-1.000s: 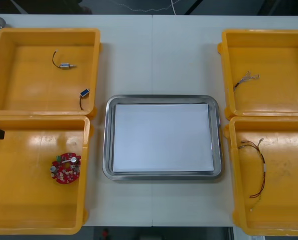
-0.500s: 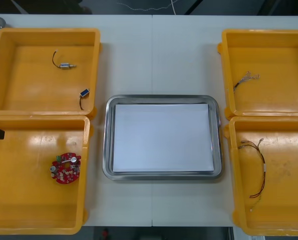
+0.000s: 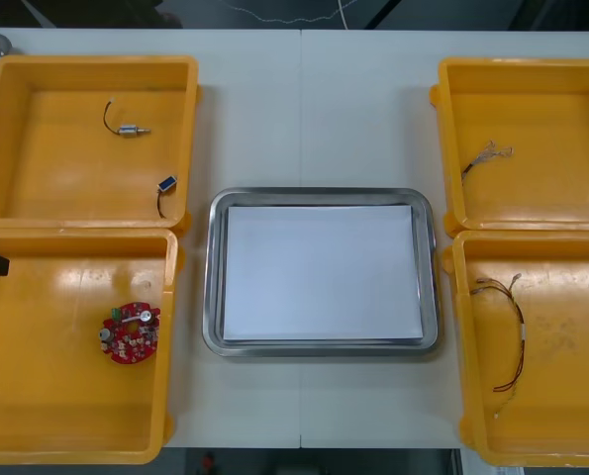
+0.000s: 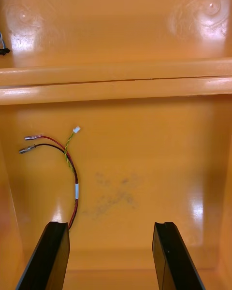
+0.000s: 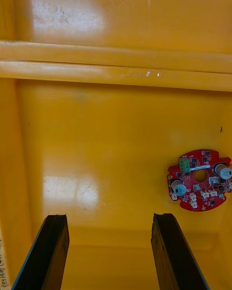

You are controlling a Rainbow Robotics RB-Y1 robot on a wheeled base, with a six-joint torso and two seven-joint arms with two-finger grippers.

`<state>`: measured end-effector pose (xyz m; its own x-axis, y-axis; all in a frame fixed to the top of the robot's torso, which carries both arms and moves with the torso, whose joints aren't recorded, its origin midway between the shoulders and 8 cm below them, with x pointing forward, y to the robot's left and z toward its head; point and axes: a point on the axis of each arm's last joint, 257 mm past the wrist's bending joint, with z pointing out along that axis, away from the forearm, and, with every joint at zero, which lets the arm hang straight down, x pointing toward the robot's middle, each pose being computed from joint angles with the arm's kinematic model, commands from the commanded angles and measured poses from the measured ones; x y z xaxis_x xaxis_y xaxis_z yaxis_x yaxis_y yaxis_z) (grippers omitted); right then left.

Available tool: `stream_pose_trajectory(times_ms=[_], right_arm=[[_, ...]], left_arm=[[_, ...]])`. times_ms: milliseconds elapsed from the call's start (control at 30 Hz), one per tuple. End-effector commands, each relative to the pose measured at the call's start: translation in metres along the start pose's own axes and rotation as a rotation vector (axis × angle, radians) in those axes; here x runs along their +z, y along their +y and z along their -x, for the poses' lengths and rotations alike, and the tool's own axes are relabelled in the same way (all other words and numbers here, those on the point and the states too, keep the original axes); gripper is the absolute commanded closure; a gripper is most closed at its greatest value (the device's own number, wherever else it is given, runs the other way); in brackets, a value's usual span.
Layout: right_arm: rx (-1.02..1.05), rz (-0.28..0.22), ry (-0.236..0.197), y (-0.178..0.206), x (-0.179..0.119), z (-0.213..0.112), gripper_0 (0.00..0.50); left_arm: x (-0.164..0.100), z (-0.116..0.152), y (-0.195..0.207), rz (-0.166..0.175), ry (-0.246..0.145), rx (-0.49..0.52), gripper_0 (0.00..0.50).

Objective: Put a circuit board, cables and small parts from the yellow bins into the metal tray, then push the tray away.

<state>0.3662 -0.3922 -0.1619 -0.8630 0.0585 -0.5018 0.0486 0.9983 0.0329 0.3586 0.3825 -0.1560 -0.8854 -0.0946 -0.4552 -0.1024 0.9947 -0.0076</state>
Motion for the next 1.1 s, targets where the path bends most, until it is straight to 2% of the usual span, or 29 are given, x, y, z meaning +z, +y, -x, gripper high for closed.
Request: stream_pose_trajectory(times_ms=[33, 233, 267, 333, 367, 467, 667, 833, 1100], right_arm=[[0.024, -0.029, -0.002, -0.006, -0.007, 0.003, 0.000], [0.024, -0.029, -0.002, -0.006, -0.007, 0.003, 0.000], [0.026, -0.030, -0.032, -0.006, -0.013, 0.013, 0.000], [0.029, -0.026, -0.037, -0.005, -0.014, 0.013, 0.000], [0.021, -0.022, -0.057, -0.002, -0.019, 0.019, 0.000], [0.015, -0.027, -0.065, 0.000, -0.020, 0.017, 0.000], [0.044, -0.017, -0.055, 0.007, -0.010, 0.008, 0.000], [0.047, -0.012, -0.047, 0.018, -0.002, 0.001, 0.000], [0.041, -0.077, 0.012, 0.028, 0.024, -0.034, 0.000]], left_arm=[[-0.004, -0.004, 0.000, -0.004, -0.008, -0.069, 0.000], [-0.004, -0.004, 0.000, -0.004, -0.008, -0.069, 0.000], [-0.004, -0.004, 0.000, -0.004, -0.008, -0.069, 0.000], [-0.004, -0.004, 0.000, -0.004, -0.008, -0.069, 0.000], [0.011, -0.022, -0.004, -0.021, 0.050, -0.086, 0.000], [0.013, -0.022, -0.006, -0.027, 0.052, -0.099, 0.000], [0.014, -0.023, -0.009, -0.031, 0.057, -0.104, 0.000], [0.020, -0.029, -0.017, -0.035, 0.082, -0.110, 0.000], [0.032, -0.043, -0.038, -0.040, 0.135, -0.152, 0.000]])
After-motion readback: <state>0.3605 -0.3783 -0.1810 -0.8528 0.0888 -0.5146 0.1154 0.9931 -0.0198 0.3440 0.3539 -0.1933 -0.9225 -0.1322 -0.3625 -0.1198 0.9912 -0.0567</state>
